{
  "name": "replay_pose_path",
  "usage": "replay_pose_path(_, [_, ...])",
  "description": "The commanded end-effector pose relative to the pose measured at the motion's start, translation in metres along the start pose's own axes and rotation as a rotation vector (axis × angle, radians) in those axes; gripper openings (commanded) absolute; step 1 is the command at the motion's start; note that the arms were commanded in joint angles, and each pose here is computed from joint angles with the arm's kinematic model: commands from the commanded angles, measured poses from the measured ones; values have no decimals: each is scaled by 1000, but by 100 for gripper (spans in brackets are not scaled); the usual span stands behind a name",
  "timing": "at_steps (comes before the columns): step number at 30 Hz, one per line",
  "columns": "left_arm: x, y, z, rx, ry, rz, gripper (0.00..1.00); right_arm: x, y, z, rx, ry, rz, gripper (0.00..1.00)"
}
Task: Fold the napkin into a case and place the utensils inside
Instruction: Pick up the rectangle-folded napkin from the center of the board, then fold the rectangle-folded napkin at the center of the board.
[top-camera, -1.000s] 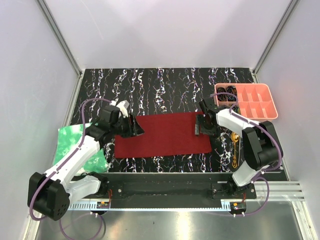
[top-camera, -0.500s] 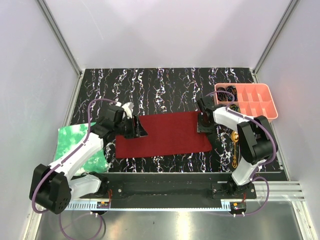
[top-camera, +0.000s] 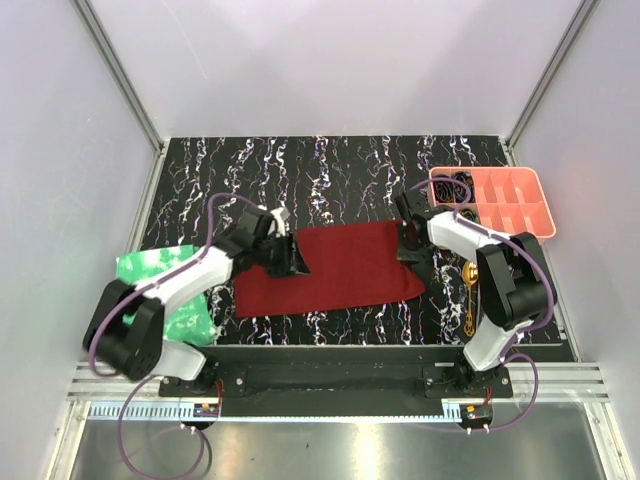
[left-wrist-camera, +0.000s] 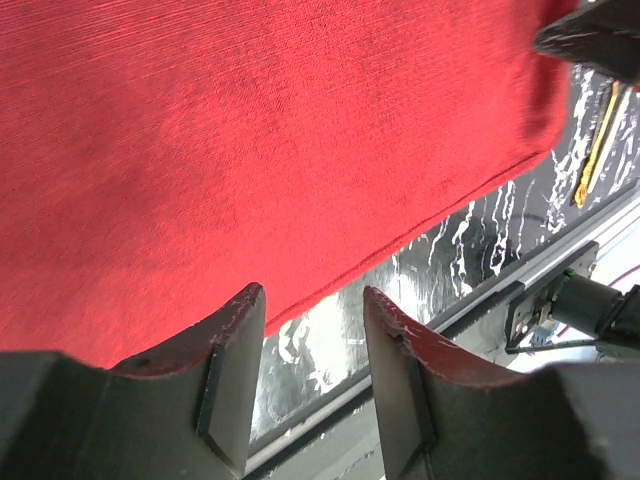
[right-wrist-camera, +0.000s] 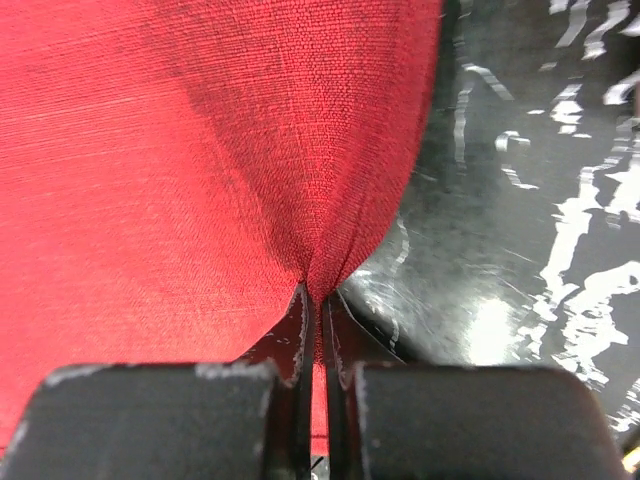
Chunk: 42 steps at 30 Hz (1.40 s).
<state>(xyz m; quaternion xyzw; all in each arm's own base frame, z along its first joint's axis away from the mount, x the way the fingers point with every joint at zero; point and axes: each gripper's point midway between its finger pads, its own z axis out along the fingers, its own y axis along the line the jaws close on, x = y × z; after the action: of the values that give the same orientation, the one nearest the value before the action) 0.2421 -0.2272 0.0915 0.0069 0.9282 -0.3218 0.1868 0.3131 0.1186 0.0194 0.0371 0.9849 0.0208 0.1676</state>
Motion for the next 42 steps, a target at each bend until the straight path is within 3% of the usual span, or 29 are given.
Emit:
replay_pose_path(1, [-32, -31, 26, 65, -48, 2, 45, -36, -22, -36, 21, -141, 28, 0])
replay_pose_path(7, [-34, -17, 87, -49, 11, -49, 42, -51, -33, -57, 11, -207, 48, 0])
replay_pose_path(9, [-38, -25, 97, -18, 9, -51, 42, -54, -31, -63, -3, -222, 43, 0])
replay_pose_path(15, [-21, -21, 129, -34, 83, -73, 39, -61, 8, -84, -152, -260, 27, 0])
replay_pose_path(24, [-37, -32, 57, 32, -31, -83, 42, -52, 89, -113, -282, -237, -31, 0])
replay_pose_path(27, [-27, 0, 37, -10, -43, -152, 41, -46, 114, -115, -310, -214, -41, 0])
replay_pose_path(29, [-26, 19, 23, -47, -73, -176, 31, -45, 129, -115, -327, -206, -38, 0])
replay_pose_path(32, [-6, 50, 18, -107, -74, -230, 23, -38, 153, -118, -352, -193, -45, 0])
replay_pose_path(36, [12, 85, 18, -228, -85, -233, 17, -31, 181, -118, -391, -174, -22, 0])
replay_pose_path(42, [30, 103, 23, -266, -76, -260, 8, -18, 229, -118, -491, -123, -13, 0])
